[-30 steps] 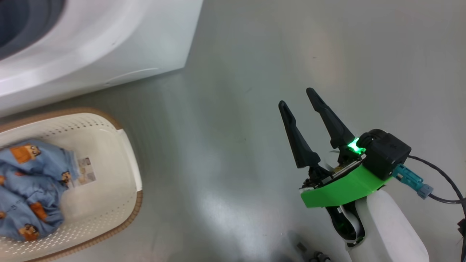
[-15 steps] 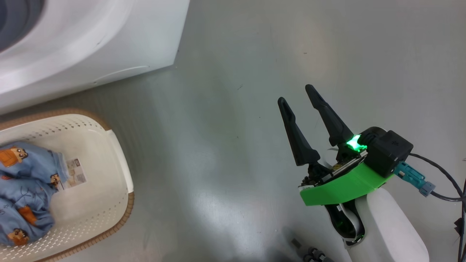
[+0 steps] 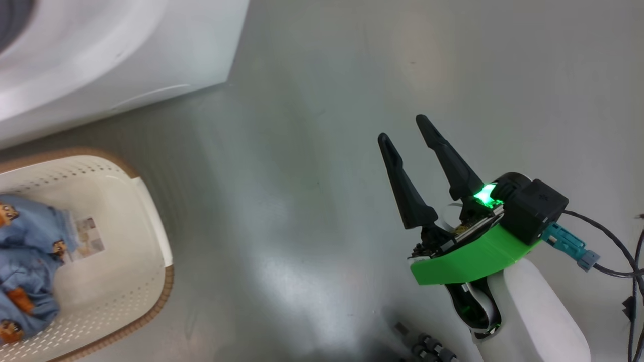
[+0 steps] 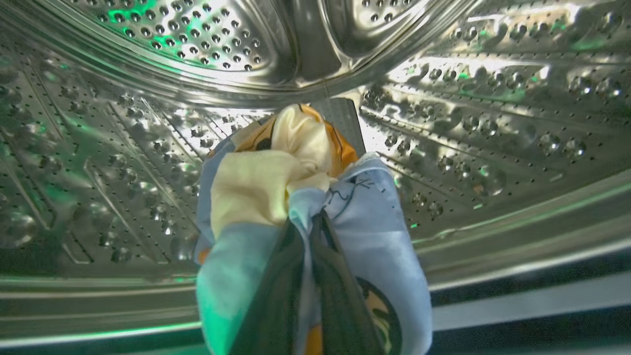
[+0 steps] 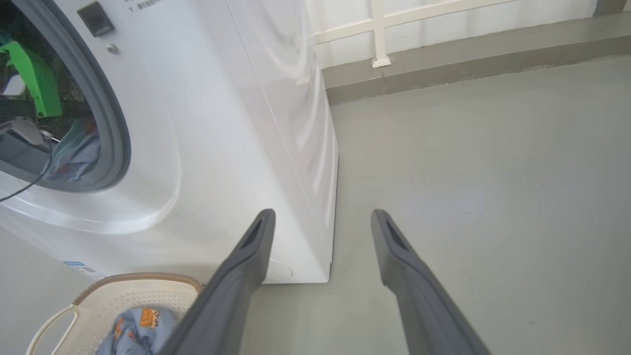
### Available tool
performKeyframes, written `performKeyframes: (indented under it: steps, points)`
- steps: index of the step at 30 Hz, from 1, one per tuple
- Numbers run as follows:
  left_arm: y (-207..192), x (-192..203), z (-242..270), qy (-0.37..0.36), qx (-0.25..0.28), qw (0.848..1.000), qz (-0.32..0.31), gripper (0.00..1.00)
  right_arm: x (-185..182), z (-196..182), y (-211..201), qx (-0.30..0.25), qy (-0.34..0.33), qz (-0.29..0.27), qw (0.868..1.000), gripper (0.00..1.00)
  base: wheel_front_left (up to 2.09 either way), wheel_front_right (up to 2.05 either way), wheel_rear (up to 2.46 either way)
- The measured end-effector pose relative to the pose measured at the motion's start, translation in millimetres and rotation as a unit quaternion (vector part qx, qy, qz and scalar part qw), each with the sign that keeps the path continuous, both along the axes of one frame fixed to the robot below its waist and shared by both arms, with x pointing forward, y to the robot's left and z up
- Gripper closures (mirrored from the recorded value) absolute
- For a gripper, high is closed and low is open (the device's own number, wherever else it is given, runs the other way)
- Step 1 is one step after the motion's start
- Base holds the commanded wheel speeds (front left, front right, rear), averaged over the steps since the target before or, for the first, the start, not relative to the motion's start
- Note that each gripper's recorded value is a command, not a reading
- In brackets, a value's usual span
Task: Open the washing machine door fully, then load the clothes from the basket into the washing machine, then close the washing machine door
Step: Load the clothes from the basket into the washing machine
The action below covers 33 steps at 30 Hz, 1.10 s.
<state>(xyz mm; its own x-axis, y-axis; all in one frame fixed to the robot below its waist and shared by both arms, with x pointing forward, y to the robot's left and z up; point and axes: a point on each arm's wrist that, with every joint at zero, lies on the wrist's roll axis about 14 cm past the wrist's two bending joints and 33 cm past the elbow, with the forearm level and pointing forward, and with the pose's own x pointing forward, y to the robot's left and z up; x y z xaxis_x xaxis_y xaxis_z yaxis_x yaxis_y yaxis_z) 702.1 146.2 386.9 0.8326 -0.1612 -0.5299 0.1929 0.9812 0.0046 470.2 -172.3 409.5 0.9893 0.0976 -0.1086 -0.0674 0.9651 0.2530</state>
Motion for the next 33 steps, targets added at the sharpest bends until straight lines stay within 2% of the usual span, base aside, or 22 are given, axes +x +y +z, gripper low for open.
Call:
performKeyframes:
  steps: [10,20,28,33]
  points:
    - [-6.4,45.5,26.5,-0.110,-0.028,0.993,0.023,1.00,-1.4,-5.5,-9.5,-0.002,0.008,-0.012,1.000,0.00,0.00,0.00,0.00]
    - [3.1,89.9,53.9,-0.223,-0.046,0.972,0.065,1.00,-5.1,-11.4,-16.8,0.000,0.021,-0.022,1.000,0.00,0.00,0.00,0.00]
    - [-2.7,96.8,17.8,-0.202,-0.047,0.976,0.061,1.00,-7.6,-19.6,-20.6,-0.005,0.034,-0.026,0.999,0.00,0.00,0.00,0.00]
    - [-5.9,96.4,8.0,-0.178,-0.075,0.979,0.058,1.00,-6.2,-20.6,-18.0,-0.003,0.033,-0.023,0.999,0.00,0.00,0.00,0.00]
